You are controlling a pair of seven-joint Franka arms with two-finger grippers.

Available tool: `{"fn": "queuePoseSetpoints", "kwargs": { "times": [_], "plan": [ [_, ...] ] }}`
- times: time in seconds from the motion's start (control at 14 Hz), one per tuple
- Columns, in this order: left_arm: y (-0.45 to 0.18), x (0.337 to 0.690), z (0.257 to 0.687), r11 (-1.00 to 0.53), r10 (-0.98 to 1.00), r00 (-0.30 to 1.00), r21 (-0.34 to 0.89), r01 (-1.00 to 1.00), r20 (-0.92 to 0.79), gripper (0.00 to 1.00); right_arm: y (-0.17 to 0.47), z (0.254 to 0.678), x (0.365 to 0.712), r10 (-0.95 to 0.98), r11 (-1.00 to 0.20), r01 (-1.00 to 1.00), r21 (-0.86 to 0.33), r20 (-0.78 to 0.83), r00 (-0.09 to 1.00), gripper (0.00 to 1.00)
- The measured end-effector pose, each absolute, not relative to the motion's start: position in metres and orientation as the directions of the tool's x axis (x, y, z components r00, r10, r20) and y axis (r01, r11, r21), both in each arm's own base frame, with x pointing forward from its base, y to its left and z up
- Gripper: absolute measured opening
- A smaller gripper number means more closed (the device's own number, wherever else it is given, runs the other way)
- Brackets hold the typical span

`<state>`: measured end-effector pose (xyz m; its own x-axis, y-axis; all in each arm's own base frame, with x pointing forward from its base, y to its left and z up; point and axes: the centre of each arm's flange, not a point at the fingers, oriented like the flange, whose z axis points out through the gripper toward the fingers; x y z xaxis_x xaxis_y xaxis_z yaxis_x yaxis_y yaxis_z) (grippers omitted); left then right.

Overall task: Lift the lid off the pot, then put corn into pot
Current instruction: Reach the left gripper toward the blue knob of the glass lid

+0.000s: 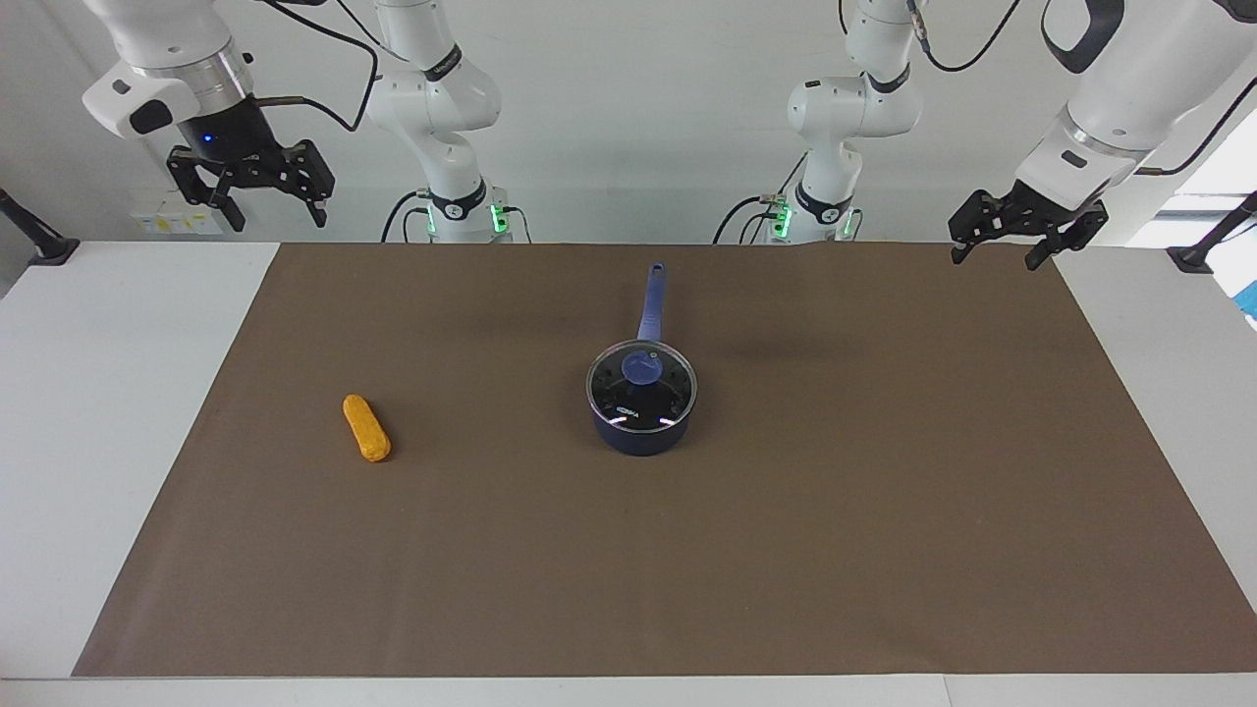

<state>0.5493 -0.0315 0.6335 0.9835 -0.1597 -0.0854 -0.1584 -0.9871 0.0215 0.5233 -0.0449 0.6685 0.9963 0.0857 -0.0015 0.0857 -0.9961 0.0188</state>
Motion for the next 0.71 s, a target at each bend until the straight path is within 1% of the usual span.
{"fn": "queuePoseSetpoints", "kwargs": {
  "times": [0.36, 0.5, 0.71],
  "plan": [
    [-0.046, 0.549, 0.627, -0.982, -0.186, 0.978, 0.031, -0.184, -0.097, 1.00, -0.045, 0.668, 0.523, 0.086, -0.996, 0.086, 0.019, -0.003, 0.996, 1.00],
    [-0.064, 0.550, 0.616, -0.981, -0.196, 0.975, 0.041, -0.192, -0.108, 1.00, -0.045, 0.668, 0.523, 0.086, -0.996, 0.086, 0.019, -0.003, 0.996, 1.00],
    [-0.107, 0.551, 0.592, -0.982, -0.189, 0.977, 0.039, -0.186, -0.102, 1.00, -0.045, 0.668, 0.523, 0.086, -0.996, 0.086, 0.019, -0.003, 0.996, 1.00]
  ]
}}
